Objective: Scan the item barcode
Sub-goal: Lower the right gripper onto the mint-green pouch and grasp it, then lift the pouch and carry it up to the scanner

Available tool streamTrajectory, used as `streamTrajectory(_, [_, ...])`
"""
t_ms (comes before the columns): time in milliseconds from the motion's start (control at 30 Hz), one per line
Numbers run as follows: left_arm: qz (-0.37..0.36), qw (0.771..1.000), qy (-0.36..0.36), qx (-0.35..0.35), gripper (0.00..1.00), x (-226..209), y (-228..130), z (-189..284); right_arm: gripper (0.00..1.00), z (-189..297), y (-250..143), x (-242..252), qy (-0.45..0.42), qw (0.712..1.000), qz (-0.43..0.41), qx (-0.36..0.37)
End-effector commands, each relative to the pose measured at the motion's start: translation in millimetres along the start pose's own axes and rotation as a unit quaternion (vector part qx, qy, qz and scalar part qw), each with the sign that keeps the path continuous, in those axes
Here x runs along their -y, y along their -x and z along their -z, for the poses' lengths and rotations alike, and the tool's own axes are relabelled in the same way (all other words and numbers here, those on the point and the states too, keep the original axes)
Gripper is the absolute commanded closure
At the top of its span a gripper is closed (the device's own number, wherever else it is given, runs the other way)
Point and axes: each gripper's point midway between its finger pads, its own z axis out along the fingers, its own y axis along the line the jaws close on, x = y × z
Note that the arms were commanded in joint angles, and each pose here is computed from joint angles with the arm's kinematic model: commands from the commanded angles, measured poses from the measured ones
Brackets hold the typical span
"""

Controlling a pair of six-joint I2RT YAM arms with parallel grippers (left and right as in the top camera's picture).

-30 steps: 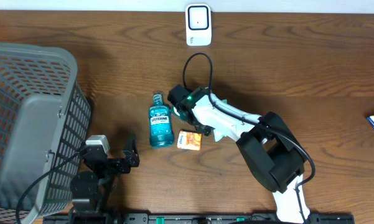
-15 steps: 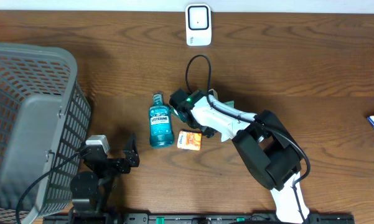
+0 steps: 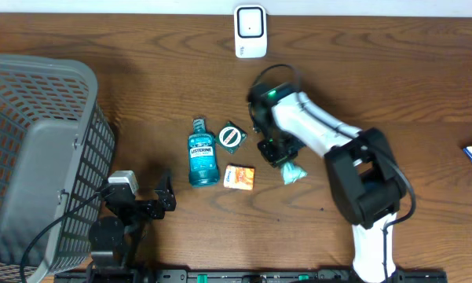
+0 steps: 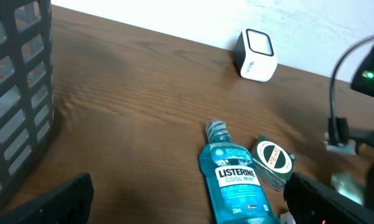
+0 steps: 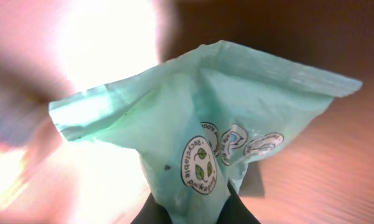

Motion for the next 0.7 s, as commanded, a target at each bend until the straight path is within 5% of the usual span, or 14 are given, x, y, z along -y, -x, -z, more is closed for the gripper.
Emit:
streamTrajectory(0, [0.001, 1.000, 0.002, -0.020, 0.02, -3, -13, -2, 0.99, 17, -9, -81, 0.357, 0.923, 0.141, 0.032])
streamTrajectory(300, [0.001, 1.000, 0.002, -0.020, 0.02, -3, -13, -2, 0.99, 90, -35, -73, 0.512, 0.799, 0.260, 0.180])
streamTrajectory(667, [0.001, 1.000, 0.002, -0.020, 0.02, -3, -13, -2, 0.99, 88, -37, -75, 0.488, 0.760, 0.357, 0.239])
